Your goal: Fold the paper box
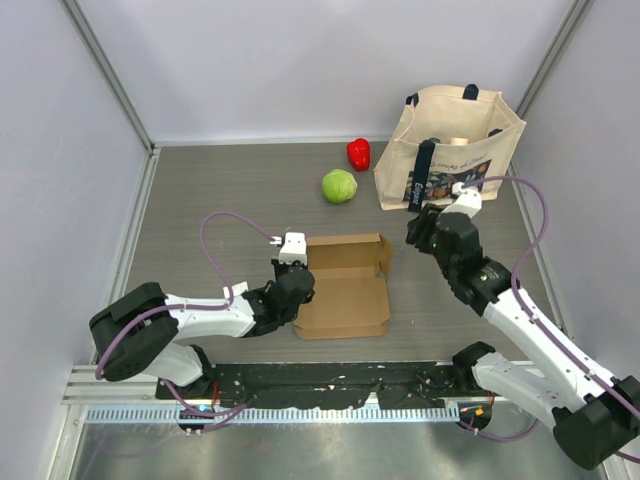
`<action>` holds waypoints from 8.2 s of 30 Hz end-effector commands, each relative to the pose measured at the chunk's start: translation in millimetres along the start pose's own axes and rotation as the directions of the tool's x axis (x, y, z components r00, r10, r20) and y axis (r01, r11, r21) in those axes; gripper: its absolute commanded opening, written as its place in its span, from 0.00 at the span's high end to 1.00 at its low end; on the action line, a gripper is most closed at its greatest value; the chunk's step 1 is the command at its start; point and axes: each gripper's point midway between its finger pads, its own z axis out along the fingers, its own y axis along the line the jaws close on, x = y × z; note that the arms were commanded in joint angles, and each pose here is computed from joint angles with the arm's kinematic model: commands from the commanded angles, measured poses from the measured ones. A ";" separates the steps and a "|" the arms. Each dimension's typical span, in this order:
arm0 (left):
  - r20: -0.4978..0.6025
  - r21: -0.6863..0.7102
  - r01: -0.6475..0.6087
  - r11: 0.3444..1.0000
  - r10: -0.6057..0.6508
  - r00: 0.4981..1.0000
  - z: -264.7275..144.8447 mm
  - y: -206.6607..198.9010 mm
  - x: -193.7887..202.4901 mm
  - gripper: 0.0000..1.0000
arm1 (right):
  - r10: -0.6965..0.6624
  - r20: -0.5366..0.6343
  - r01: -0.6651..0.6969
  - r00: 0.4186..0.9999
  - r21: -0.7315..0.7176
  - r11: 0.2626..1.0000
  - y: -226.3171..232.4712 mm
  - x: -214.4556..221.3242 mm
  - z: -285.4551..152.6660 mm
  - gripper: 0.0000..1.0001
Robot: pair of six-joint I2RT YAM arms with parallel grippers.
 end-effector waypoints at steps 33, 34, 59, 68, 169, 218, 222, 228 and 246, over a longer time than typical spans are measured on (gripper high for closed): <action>0.070 0.031 0.022 0.999 -0.024 0.997 -4.6 -1.7 -17.8 1.00 | -0.608 -0.061 0.567 0.791 -0.297 0.768 41.1 86.6 22.7 0.59; 0.070 0.033 0.022 0.999 -0.024 0.997 -4.6 -2.0 -18.0 1.00 | -0.605 -0.063 0.562 0.794 -0.303 0.770 41.5 87.2 21.3 0.60; 0.085 0.032 0.029 0.999 -0.032 0.996 -8.2 3.0 -21.2 1.00 | -0.490 0.142 0.510 0.860 -0.256 0.821 55.6 80.0 40.7 0.55; 0.091 0.033 0.031 0.999 -0.034 0.995 -6.9 1.5 -21.8 1.00 | -0.468 0.259 0.520 0.845 -0.193 0.832 62.0 87.1 49.7 0.62; 0.044 0.076 0.051 0.996 -0.055 0.998 -4.9 -10.6 -12.2 1.00 | -0.301 0.187 0.349 0.935 -0.344 0.872 49.7 96.1 71.5 0.57; 0.046 0.037 0.079 0.996 -0.080 0.996 -7.8 1.4 -11.6 1.00 | -0.121 -0.083 0.102 0.989 -0.202 0.974 21.9 105.8 2.4 0.28; 0.044 0.033 0.073 0.997 -0.074 0.996 -7.5 2.3 -10.3 1.00 | -0.144 -0.139 0.109 0.980 -0.233 0.966 16.9 106.6 4.5 0.28; 0.040 0.031 0.060 0.998 -0.062 0.997 -6.5 1.4 -10.2 1.00 | -0.191 -0.132 0.155 0.973 -0.246 0.957 23.2 106.3 14.8 0.30; -0.005 0.011 0.177 0.984 -0.177 0.984 -40.1 28.8 -30.5 0.22 | -0.020 -0.541 -0.001 0.841 -0.038 0.999 -5.0 172.5 -15.2 0.25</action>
